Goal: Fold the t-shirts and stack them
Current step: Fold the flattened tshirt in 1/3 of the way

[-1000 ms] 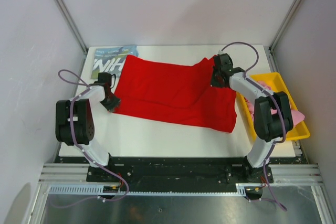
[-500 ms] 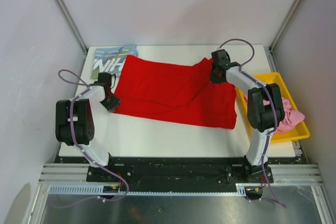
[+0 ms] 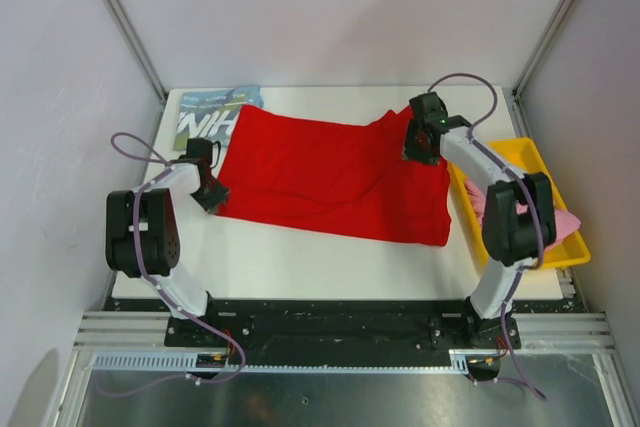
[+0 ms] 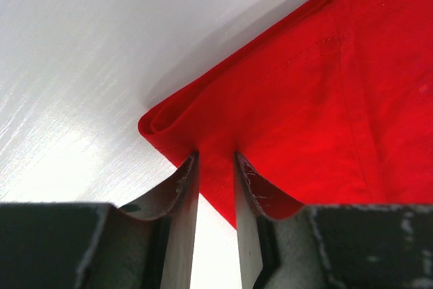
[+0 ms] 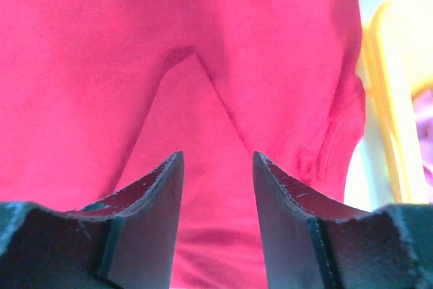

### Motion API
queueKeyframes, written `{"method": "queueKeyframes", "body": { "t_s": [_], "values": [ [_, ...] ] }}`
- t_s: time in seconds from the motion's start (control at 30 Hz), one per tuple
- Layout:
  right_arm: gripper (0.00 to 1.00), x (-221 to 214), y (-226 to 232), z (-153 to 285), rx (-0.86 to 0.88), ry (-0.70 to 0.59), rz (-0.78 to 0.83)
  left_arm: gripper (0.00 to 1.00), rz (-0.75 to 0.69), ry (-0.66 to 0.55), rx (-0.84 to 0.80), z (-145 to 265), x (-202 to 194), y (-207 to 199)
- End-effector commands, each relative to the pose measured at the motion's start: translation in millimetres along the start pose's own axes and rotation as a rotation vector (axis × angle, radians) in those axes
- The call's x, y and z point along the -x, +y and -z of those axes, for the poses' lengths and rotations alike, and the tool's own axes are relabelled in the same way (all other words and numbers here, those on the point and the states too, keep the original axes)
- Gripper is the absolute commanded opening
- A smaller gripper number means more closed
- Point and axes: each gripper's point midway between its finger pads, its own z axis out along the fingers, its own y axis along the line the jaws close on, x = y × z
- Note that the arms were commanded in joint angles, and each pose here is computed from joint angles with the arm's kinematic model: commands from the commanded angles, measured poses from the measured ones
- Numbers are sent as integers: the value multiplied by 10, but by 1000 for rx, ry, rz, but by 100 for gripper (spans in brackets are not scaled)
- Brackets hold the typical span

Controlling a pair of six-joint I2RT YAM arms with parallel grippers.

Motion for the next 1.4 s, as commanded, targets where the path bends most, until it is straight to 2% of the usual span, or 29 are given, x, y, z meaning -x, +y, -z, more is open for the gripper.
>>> {"method": "queueKeyframes", "body": {
  "t_s": [0.0, 0.17, 0.5, 0.67, 0.83, 0.93, 1.07, 1.2, 1.37],
  "values": [
    [48, 3, 126, 450, 87, -37, -43, 31, 10, 5, -9, -24, -31, -29],
    [46, -179, 563, 466, 131, -33, 36, 31, 7, 5, -18, -5, -27, -43],
    [37, -461, 900, 136, 123, 1, 113, 31, 6, 7, -25, -3, -24, -62],
    [33, -585, 916, -87, 103, 38, 128, 31, 6, 5, -28, 2, -16, -68],
    [33, -737, 753, -170, 29, 80, 138, 31, 4, 5, -28, 5, -17, -66],
    [29, -808, 642, -174, -15, 96, 143, 31, 4, 6, -27, 2, -24, -61],
    [39, -790, 556, -95, -32, 86, 131, 31, 4, 6, -23, -4, -23, -51],
    [51, -590, 567, 136, 9, 24, 108, 31, 4, 5, -23, -7, -18, -55],
    [55, -357, 383, 532, 36, -39, 36, 31, 5, 10, -22, -13, -29, -54]
  ]
}}
